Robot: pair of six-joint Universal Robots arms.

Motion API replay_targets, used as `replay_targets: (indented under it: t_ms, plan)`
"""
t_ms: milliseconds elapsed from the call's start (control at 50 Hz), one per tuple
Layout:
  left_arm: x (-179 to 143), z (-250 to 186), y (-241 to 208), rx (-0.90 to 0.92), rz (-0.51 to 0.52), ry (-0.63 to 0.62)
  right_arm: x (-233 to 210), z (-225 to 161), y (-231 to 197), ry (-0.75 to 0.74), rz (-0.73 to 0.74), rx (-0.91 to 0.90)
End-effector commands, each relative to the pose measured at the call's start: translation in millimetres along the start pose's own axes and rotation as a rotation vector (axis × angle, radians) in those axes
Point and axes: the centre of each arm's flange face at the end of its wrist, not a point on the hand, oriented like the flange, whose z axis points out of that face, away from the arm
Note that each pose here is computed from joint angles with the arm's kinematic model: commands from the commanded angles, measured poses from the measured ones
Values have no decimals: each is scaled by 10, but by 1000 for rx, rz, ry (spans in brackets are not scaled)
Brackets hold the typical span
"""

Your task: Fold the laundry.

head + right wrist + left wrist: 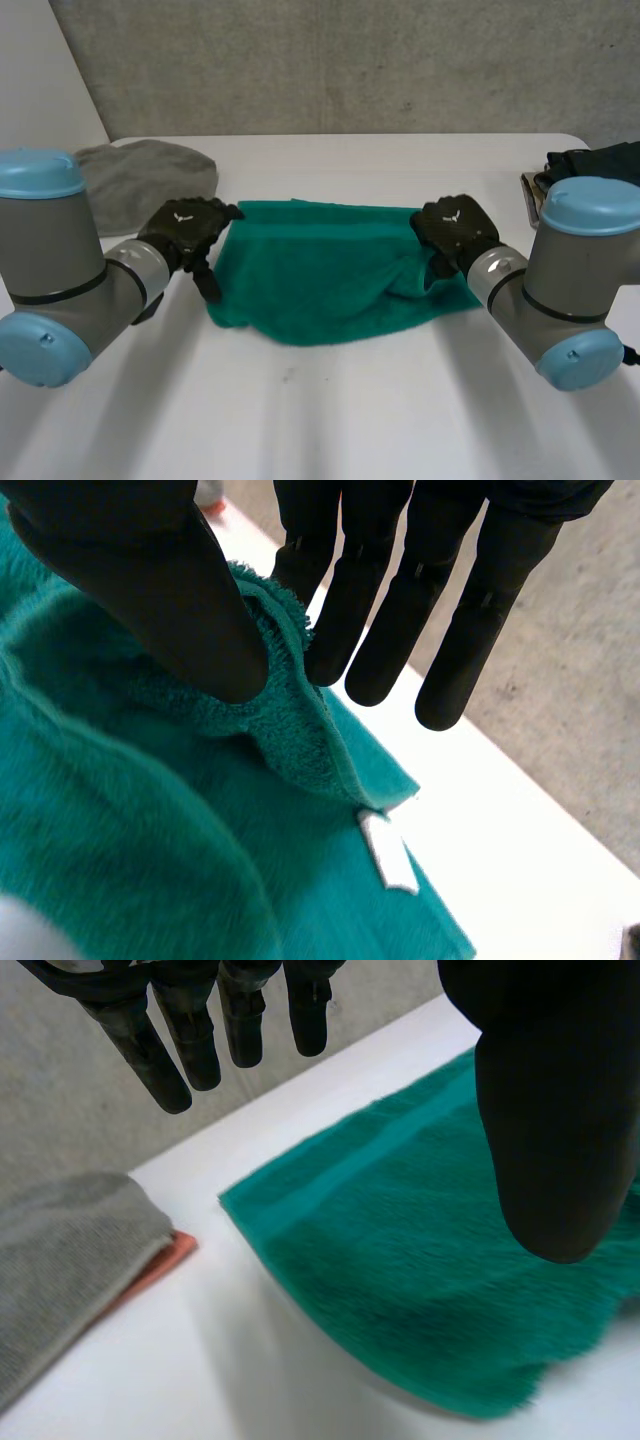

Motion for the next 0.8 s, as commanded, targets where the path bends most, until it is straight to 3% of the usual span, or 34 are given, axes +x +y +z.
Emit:
replay_targets:
  t_ms: [20, 200, 320, 540, 640, 720, 800]
  plan:
    - [27, -83, 96, -97, -115, -11, 29, -65, -226, 11, 11, 54]
    - [-26, -233, 178, -212, -335, 2, -36, -345, -892, 16, 30, 239]
    - [7, -167, 215, -213, -392, 29, -47, -500, -1208, 33, 55, 322]
    - [330, 110, 350, -199, -294, 74, -106, -721, -1524, 35, 82, 392]
    - [375, 223, 393, -188, -209, -3, -74, -752, -1545, 57, 83, 386]
    - [257, 319, 229, -104, -180, -97, -63, -749, -1446, 53, 73, 336]
    - [93, 356, -206, 58, -187, -138, -72, -779, -1243, 33, 10, 215]
